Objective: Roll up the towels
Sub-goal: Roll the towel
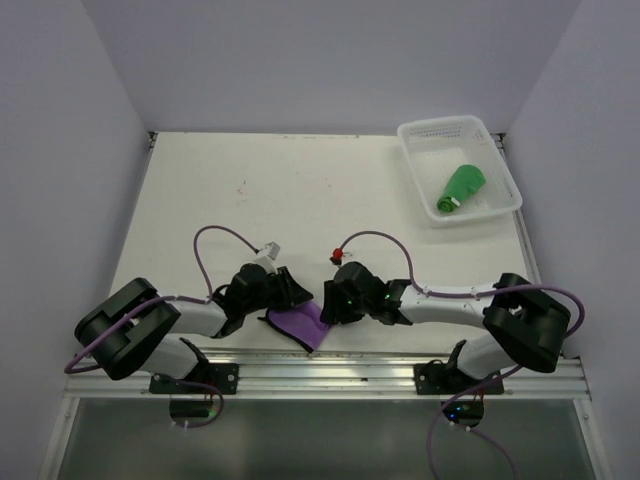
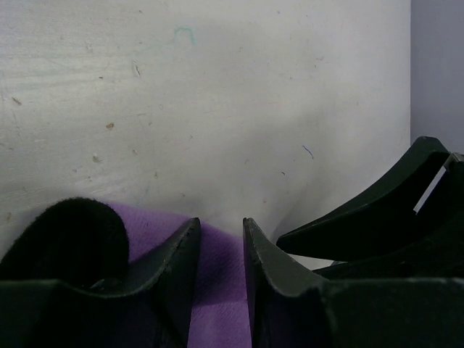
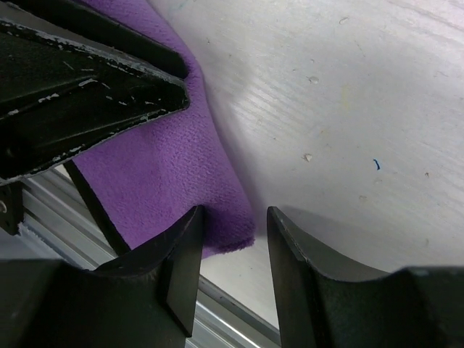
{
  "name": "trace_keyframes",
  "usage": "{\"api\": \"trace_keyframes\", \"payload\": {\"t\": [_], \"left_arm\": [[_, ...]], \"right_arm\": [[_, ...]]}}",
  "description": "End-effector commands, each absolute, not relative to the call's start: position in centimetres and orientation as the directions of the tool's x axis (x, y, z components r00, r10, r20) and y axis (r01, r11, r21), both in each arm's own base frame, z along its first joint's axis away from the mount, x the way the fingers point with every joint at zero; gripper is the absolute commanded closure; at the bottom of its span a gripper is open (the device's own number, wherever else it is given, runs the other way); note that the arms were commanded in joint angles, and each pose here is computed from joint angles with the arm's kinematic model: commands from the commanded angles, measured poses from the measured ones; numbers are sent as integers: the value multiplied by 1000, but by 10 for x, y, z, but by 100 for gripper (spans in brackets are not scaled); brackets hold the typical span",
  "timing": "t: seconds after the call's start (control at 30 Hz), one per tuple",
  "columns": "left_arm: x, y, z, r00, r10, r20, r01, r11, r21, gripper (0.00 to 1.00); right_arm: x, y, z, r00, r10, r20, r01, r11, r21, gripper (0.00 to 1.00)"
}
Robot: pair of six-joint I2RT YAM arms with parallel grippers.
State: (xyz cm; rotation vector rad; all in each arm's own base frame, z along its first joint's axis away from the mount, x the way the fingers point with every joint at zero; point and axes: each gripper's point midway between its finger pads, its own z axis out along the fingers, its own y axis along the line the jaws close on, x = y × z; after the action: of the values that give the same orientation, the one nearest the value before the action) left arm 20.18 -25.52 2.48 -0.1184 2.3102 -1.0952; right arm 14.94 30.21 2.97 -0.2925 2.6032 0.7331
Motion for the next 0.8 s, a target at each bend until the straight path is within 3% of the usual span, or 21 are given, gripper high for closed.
{"api": "trace_keyframes", "payload": {"t": [0.0, 0.27, 0.3, 0.4, 0.53, 0.77], "left_arm": [[178, -224, -19, -874, -249, -418, 81, 772, -630, 65], [180, -221, -18, -867, -245, -435, 84, 787, -611, 65], [181, -221, -18, -866, -243, -437, 85, 790, -607, 65], [187, -223, -15, -861, -236, -451, 94, 797, -597, 65], [205, -228, -2, -846, -233, -479, 117, 797, -593, 65], [235, -240, 24, -823, -227, -521, 150, 797, -585, 64]], "right_arm": [[143, 306, 21, -907, -85, -413, -298, 823, 484, 58], [134, 318, 23, -913, -106, -393, -326, 769, 550, 71], [132, 321, 24, -912, -111, -394, -335, 755, 563, 78], [121, 330, 31, -904, -159, -397, -391, 684, 616, 84], [115, 332, 34, -886, -206, -417, -444, 641, 627, 100], [138, 317, 22, -814, -176, -553, -487, 725, 487, 100]]}}
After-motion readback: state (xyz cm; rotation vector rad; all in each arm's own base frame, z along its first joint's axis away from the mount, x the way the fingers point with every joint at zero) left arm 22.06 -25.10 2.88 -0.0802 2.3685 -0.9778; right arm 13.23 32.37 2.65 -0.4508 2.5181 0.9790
